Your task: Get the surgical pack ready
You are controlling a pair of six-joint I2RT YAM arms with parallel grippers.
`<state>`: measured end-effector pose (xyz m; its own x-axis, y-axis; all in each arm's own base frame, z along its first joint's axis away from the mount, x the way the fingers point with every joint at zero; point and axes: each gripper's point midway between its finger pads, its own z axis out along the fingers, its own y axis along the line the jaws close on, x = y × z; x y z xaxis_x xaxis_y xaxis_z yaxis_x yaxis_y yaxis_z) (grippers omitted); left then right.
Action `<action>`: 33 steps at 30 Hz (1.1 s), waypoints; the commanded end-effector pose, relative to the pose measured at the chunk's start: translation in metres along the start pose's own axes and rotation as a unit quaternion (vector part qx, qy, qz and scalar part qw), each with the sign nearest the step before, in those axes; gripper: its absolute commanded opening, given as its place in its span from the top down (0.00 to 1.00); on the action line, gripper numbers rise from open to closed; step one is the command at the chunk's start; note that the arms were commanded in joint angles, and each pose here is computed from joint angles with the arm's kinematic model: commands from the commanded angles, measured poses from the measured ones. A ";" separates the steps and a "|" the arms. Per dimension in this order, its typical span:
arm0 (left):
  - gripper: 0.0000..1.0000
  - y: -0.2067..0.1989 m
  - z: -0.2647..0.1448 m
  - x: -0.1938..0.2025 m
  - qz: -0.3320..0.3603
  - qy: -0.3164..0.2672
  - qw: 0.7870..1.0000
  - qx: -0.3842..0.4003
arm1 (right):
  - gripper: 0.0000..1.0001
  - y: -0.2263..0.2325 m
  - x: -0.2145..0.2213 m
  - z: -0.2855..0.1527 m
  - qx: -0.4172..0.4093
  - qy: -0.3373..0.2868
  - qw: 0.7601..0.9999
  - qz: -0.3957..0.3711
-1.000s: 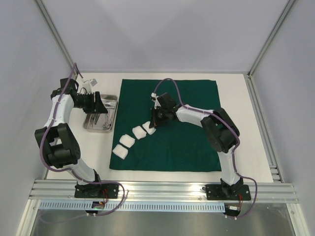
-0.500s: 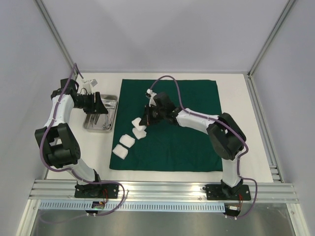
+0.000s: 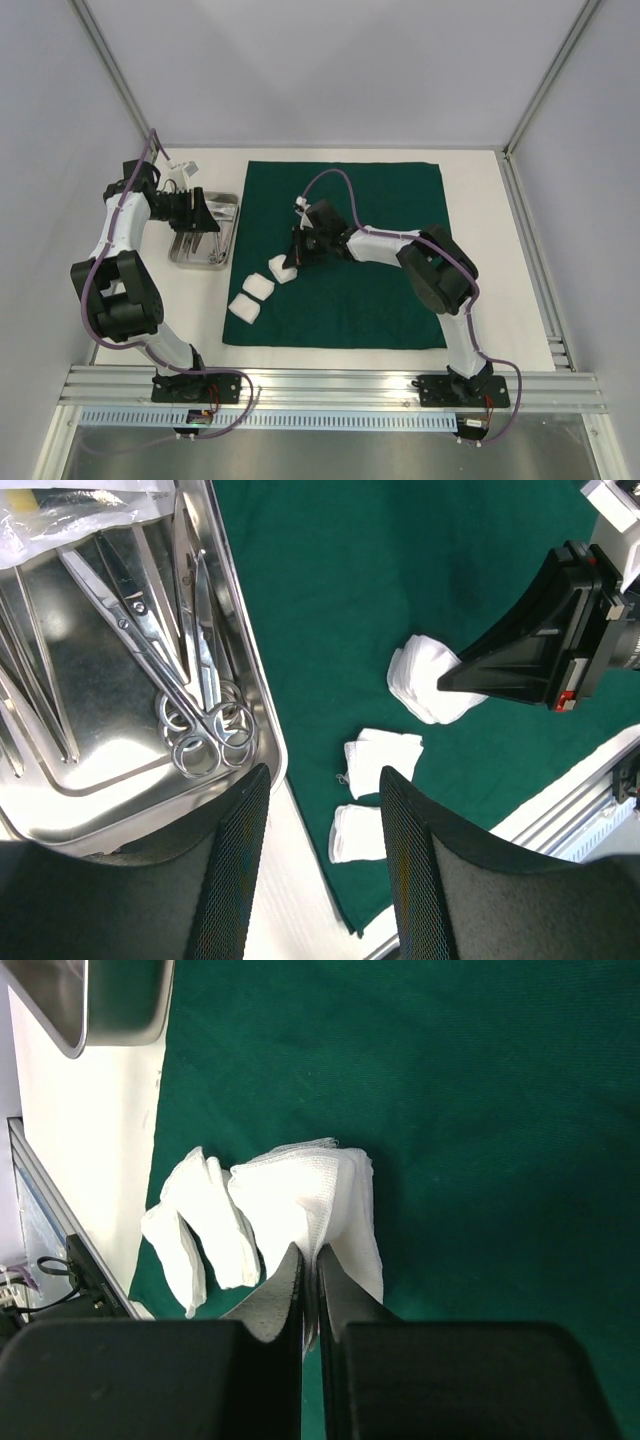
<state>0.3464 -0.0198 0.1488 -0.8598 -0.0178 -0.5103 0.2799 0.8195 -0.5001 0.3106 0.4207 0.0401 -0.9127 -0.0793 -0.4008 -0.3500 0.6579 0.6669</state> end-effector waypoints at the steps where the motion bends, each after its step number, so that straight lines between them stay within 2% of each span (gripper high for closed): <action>1: 0.43 -0.009 -0.006 -0.003 0.017 -0.010 1.000 0.010 | 0.99 0.012 -0.016 0.004 -0.019 -0.019 1.000 -0.005; 3: 0.44 -0.009 -0.005 -0.002 0.018 -0.009 1.000 0.011 | 0.95 0.011 -0.015 0.005 -0.015 -0.018 1.000 -0.005; 10: 0.43 -0.008 -0.004 -0.001 0.015 -0.007 1.000 0.011 | 0.63 0.002 -0.017 -0.003 0.031 -0.020 0.999 -0.028; 15: 0.44 -0.009 -0.005 -0.001 0.016 -0.008 1.000 0.010 | 0.52 0.007 -0.023 -0.015 0.065 -0.028 0.995 -0.066; 23: 0.44 -0.011 -0.008 -0.003 0.021 -0.012 1.000 0.009 | 0.44 0.007 -0.030 -0.026 0.084 -0.037 0.992 -0.087; 33: 0.44 -0.012 -0.009 -0.002 0.023 -0.011 1.000 0.010 | 0.49 -0.009 -0.016 0.002 0.082 -0.004 0.994 -0.070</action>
<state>0.3448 -0.0201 0.1485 -0.8623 -0.0151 -0.5062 0.2803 0.8184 -0.5017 0.3237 0.4121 0.0460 -0.8583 -0.1614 -0.4871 -0.4256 0.7543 0.4999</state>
